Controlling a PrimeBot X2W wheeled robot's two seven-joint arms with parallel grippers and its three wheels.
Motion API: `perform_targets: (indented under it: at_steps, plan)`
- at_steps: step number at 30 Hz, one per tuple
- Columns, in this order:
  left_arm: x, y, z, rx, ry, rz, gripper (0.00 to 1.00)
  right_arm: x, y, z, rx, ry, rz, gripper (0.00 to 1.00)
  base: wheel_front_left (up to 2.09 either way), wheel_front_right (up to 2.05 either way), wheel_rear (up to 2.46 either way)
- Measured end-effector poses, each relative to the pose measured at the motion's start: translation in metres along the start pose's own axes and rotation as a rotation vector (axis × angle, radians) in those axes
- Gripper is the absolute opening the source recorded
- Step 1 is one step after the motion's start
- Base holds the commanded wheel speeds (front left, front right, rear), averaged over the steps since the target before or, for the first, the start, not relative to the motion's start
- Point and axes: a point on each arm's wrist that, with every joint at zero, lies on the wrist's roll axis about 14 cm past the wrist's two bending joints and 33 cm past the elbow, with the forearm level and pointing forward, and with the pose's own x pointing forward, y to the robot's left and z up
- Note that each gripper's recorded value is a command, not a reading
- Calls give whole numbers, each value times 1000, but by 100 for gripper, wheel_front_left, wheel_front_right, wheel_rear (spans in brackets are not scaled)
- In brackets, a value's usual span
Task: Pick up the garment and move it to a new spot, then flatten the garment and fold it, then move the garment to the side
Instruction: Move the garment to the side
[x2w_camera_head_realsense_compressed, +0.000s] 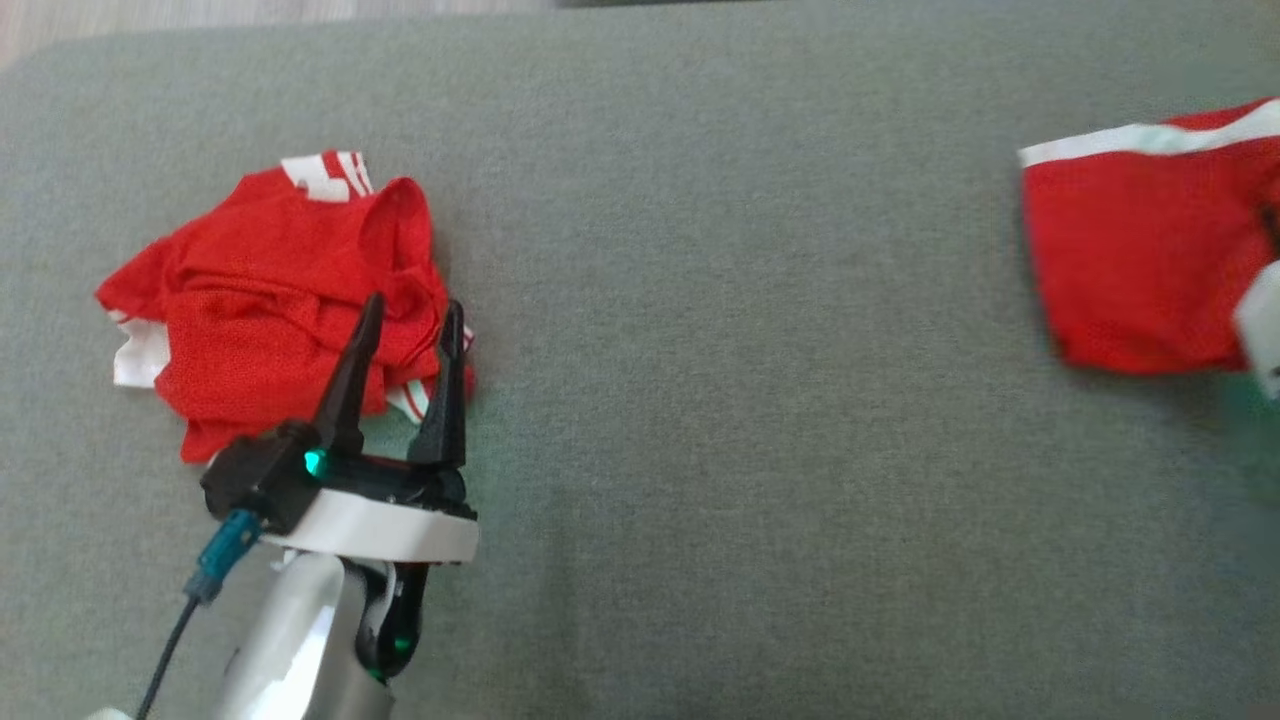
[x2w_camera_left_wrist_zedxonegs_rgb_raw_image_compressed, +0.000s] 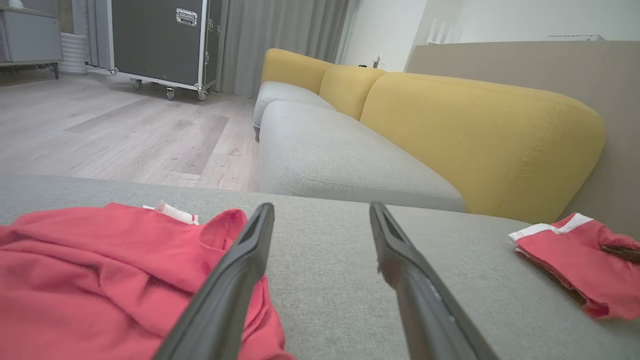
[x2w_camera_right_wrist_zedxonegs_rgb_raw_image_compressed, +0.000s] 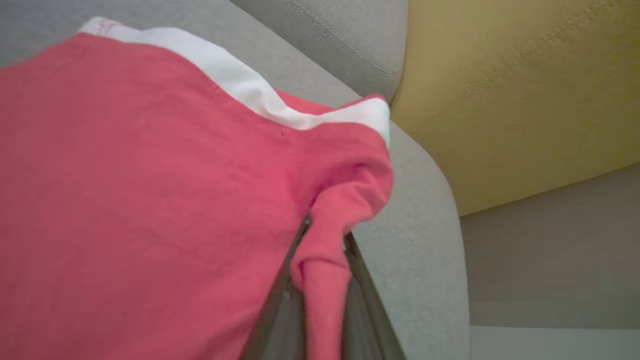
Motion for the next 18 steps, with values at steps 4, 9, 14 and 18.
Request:
perform_targets:
  at_steps: [4, 9, 14, 18]
  plan:
    - [4, 12, -3, 8, 10, 21, 100, 11, -24, -11, -17, 52, -41, 0, 0, 0, 0]
    - [6, 21, -7, 6, 21, 37, 100, 20, -32, -20, -30, 95, -57, 0, 0, 0, 0]
    - [10, 23, -6, 6, 17, 37, 100, 24, -38, -16, -28, 92, -78, 0, 0, 0, 0]
    - [11, 23, -7, 7, 19, 34, 100, 25, -46, -8, -21, 65, -106, 0, 0, 0, 0]
